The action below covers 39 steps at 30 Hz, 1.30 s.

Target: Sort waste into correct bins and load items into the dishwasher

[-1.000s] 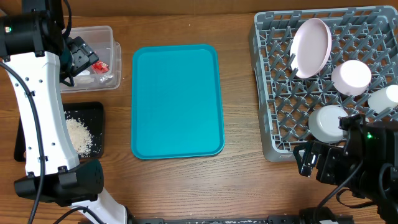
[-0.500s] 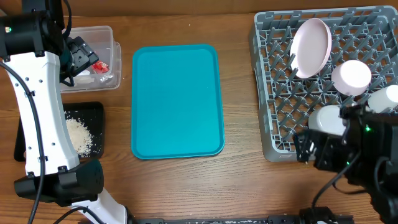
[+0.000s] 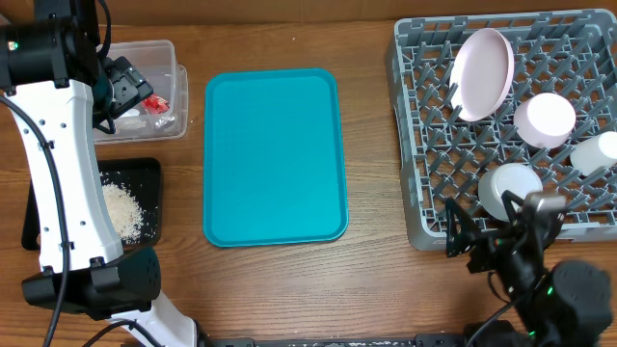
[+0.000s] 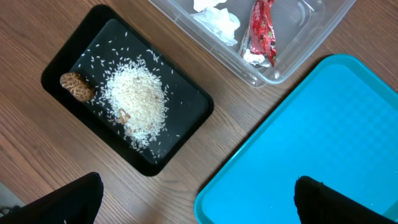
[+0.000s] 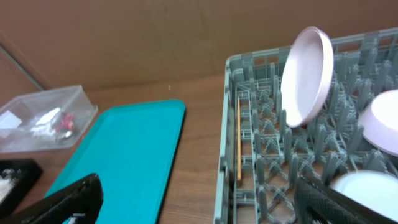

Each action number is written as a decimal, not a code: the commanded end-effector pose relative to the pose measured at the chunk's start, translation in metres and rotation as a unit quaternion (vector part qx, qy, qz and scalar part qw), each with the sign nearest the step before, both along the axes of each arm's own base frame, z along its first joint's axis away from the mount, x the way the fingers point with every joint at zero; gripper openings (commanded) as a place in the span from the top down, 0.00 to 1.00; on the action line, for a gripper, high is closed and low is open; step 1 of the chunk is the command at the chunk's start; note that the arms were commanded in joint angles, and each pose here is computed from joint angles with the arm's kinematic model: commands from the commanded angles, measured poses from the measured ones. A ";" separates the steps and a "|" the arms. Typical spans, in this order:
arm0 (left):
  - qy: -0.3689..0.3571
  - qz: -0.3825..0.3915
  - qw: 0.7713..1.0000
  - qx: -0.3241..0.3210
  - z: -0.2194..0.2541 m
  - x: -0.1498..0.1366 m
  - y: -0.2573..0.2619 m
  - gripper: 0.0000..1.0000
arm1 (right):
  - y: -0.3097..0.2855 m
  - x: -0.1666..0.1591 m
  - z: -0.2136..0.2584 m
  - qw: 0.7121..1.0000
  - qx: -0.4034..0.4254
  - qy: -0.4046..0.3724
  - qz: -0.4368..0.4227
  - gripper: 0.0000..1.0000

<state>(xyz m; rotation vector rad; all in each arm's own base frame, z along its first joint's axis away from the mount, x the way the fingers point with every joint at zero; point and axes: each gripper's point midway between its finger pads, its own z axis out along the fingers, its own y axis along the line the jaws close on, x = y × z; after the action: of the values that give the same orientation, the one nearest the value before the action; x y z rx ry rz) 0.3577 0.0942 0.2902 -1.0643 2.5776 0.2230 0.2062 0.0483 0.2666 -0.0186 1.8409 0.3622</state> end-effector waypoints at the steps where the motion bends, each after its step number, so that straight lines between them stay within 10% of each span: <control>1: -0.008 0.005 1.000 -0.001 0.005 -0.004 -0.001 0.00 | -0.002 -0.002 -0.033 1.000 -0.019 -0.002 0.000 0.00; 19: -0.008 0.005 1.000 -0.001 0.005 -0.004 -0.001 0.00 | -0.020 0.038 -0.074 0.984 -0.006 -0.168 -0.059 0.00; 39: -0.008 0.005 1.000 -0.001 0.005 -0.004 -0.001 0.00 | -0.059 0.040 -0.097 0.982 -0.023 -0.119 -0.147 0.00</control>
<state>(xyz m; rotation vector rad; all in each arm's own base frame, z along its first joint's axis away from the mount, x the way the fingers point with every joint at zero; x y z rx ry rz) 0.3578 0.0942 0.2902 -1.0642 2.5774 0.2223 0.2463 -0.0120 0.1708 0.1747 1.5924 0.1012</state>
